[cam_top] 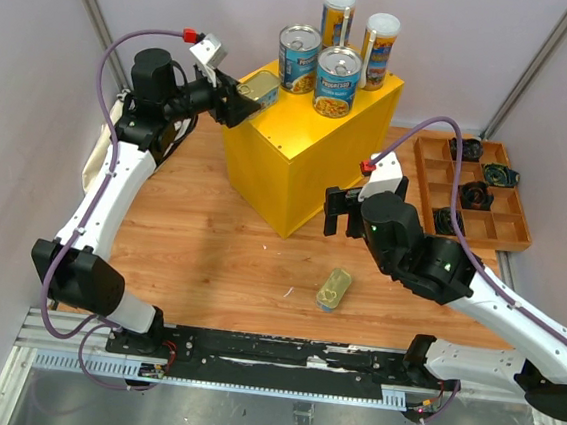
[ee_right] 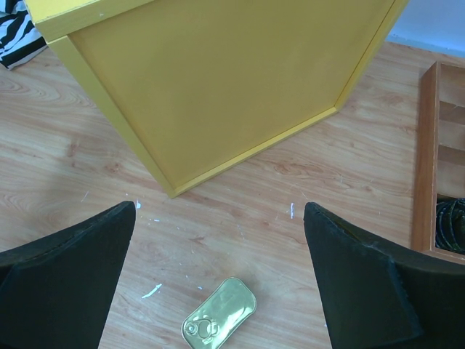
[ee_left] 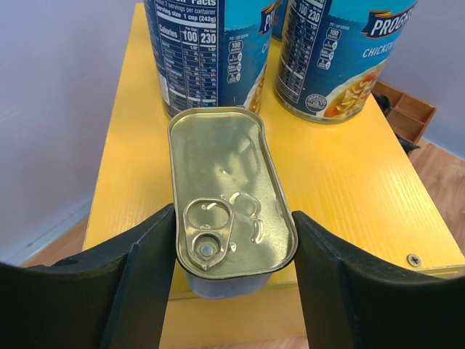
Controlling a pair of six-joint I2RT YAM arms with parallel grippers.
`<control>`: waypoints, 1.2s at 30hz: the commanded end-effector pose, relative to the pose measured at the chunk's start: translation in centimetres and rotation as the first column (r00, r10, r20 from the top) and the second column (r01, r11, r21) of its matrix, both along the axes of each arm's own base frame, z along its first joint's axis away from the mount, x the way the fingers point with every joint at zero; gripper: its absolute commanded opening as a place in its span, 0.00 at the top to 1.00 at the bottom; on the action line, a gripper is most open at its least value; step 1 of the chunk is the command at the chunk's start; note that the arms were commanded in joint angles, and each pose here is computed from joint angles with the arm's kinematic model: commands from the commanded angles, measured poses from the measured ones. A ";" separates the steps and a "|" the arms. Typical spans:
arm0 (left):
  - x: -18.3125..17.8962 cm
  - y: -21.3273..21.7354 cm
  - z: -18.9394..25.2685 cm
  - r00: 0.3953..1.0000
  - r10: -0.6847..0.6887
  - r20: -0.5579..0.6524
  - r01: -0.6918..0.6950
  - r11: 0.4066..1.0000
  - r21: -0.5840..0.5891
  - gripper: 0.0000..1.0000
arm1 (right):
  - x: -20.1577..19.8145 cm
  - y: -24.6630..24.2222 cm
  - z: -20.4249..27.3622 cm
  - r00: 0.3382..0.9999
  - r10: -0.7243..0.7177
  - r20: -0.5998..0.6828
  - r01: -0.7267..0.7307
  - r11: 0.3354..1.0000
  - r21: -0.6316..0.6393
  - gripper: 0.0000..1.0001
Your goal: Place and organize the canned foods onto the counter
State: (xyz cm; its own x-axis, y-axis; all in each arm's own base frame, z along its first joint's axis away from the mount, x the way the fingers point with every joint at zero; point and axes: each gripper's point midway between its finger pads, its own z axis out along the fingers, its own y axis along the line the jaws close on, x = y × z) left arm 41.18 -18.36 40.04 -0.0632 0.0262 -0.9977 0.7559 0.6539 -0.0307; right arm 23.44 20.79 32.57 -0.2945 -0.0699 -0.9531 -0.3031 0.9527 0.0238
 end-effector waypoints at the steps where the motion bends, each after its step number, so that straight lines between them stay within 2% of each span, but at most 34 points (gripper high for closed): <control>1: 0.2 0.3 0.9 0.999 -0.004 0.038 0.004 1.000 0.008 0.33 | -0.3 0.1 1.3 1.000 0.017 0.020 -0.017 1.000 0.010 0.00; 6: 0.1 0.3 1.3 0.999 -0.002 0.040 0.002 1.000 -0.002 0.18 | -0.3 0.0 1.3 1.000 0.018 0.017 -0.018 1.000 0.007 0.00; 10: 0.2 0.6 1.6 0.999 0.017 0.052 -0.017 1.000 0.000 0.11 | -0.4 0.0 1.3 1.000 0.019 0.017 -0.019 1.000 0.010 0.00; 19: -0.2 1.1 2.6 0.995 0.047 0.089 -0.046 0.999 -0.005 0.12 | -0.4 0.0 1.3 1.000 0.018 0.017 -0.018 1.000 0.010 0.00; 36: 0.4 3.0 1.3 0.981 0.166 0.104 -0.171 0.984 0.040 0.13 | -0.4 0.4 1.1 1.000 0.027 0.007 -0.027 1.000 0.010 0.00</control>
